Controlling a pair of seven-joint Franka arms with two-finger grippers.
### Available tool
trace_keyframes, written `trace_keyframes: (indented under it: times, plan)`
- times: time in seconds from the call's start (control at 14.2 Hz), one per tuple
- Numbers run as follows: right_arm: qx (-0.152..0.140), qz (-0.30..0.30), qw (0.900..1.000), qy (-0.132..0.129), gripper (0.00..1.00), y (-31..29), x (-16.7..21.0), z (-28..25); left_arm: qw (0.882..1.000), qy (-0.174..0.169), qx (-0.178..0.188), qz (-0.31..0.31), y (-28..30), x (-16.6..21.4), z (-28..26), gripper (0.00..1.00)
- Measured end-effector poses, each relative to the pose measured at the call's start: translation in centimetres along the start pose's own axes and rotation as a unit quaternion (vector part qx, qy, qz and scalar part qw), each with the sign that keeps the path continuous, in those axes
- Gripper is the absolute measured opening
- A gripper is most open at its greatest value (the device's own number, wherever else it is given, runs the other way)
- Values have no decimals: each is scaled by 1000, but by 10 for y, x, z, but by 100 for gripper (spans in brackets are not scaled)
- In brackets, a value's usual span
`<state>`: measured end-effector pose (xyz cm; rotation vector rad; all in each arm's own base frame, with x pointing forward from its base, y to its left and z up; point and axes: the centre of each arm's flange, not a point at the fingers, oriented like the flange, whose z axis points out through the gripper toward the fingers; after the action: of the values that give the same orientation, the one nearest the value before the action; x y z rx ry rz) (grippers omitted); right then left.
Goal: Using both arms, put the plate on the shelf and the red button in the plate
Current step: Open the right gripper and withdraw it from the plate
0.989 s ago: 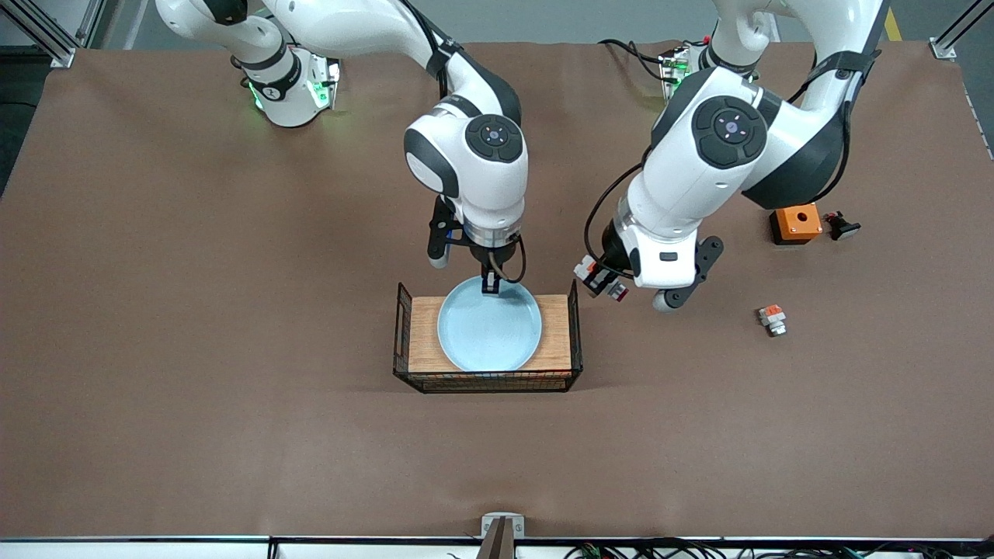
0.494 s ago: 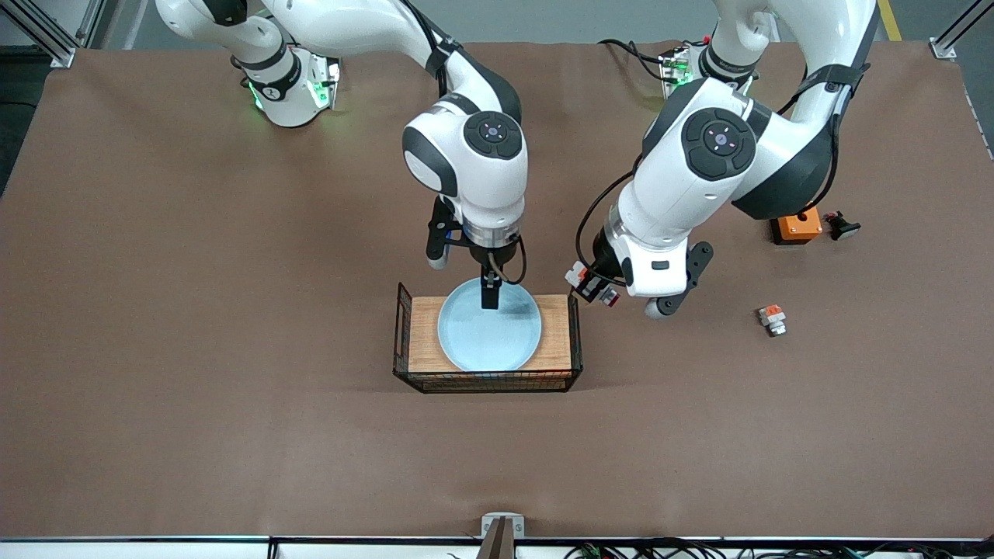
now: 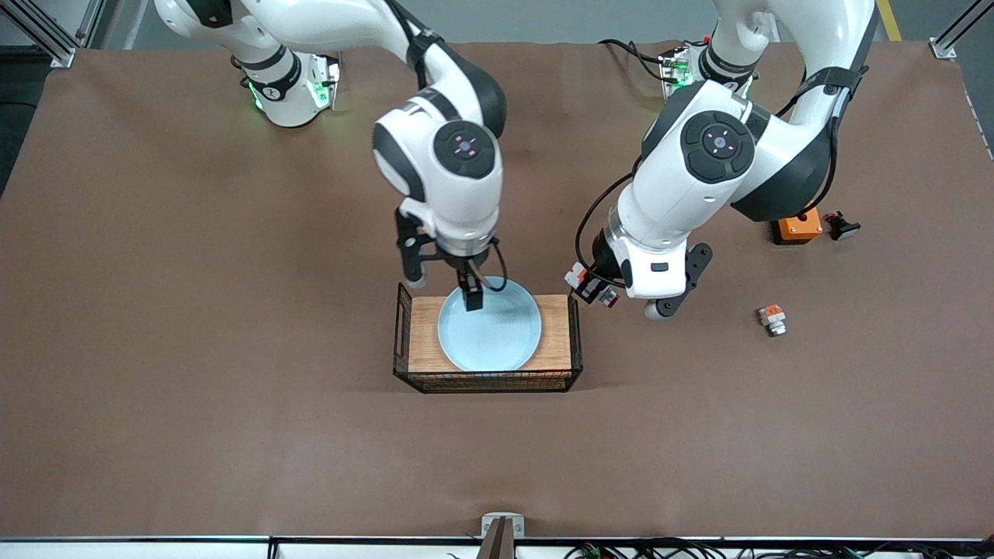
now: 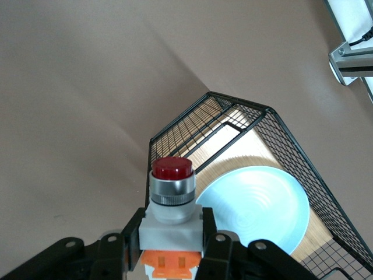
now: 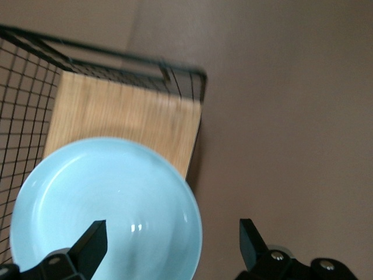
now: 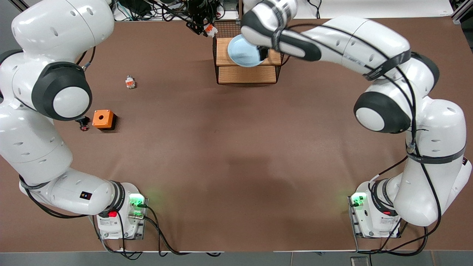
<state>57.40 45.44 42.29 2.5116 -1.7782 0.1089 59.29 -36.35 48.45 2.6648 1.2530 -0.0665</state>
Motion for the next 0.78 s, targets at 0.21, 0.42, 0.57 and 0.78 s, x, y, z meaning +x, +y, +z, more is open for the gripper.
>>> trace_keyframes:
  times: [0.21,0.42,0.57,0.78]
  plan:
    - [-41,-116,992,-15,100,4,71,-35,1000,0,-3,-6,1,-1,1,42]
    - [-54,-210,975,-49,100,14,154,-73,999,-1,-14,-34,7,-9,1,42]
    - [-53,-279,957,-63,100,21,217,-88,998,-5,-18,-61,13,-18,2,42]
    - [-51,-375,922,-81,100,35,301,-97,994,-12,-28,-107,24,-33,7,42]
